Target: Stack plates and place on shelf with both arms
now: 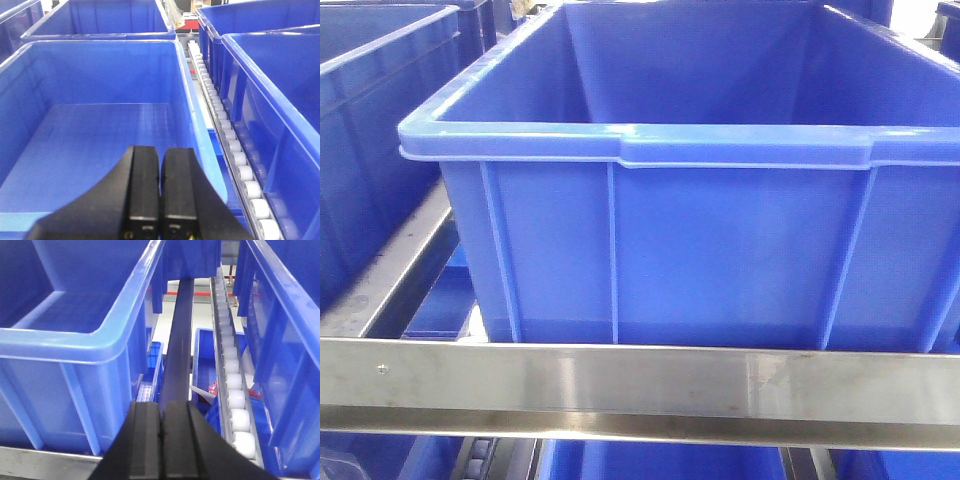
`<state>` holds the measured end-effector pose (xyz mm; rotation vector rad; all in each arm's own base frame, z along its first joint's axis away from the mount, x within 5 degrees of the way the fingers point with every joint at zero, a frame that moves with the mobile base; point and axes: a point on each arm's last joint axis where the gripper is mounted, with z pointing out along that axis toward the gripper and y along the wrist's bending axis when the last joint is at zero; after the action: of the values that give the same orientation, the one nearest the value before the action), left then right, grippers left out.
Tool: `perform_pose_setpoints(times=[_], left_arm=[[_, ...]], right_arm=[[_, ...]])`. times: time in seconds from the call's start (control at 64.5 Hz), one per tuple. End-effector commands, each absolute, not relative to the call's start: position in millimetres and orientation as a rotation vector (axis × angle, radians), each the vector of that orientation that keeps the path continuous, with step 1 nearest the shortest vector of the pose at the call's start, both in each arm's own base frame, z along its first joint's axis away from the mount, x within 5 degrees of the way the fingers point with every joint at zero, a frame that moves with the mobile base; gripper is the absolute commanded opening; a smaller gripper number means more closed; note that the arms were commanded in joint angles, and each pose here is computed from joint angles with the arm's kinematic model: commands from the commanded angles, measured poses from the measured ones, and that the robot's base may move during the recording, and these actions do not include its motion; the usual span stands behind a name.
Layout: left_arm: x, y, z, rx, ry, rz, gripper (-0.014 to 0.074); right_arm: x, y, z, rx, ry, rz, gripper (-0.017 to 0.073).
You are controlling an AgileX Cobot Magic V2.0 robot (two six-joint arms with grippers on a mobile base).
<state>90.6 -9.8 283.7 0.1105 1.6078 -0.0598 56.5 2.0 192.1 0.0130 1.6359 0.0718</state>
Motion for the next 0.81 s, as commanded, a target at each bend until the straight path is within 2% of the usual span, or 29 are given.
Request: perform_pose_setpoints(times=[0.0, 0.403, 0.512, 0.791], left_arm=[[91, -9, 300, 0.09, 1.508, -0.055, 0.0082], [91, -9, 298, 0.09, 1.512, -0.054, 0.0082], [89, -8, 285, 0.11, 1.522, -0.025, 0.0082], [60, -4, 251, 0.115, 1.344, 0.012, 0.0082]], right_arm=[[55, 2, 200, 0.016, 1.534, 0.075, 0.0048], [55, 2, 200, 0.016, 1.534, 0.075, 0.0048], [55, 2, 200, 0.016, 1.534, 0.075, 0.0048], [55, 2, 200, 0.016, 1.534, 0.075, 0.0048]])
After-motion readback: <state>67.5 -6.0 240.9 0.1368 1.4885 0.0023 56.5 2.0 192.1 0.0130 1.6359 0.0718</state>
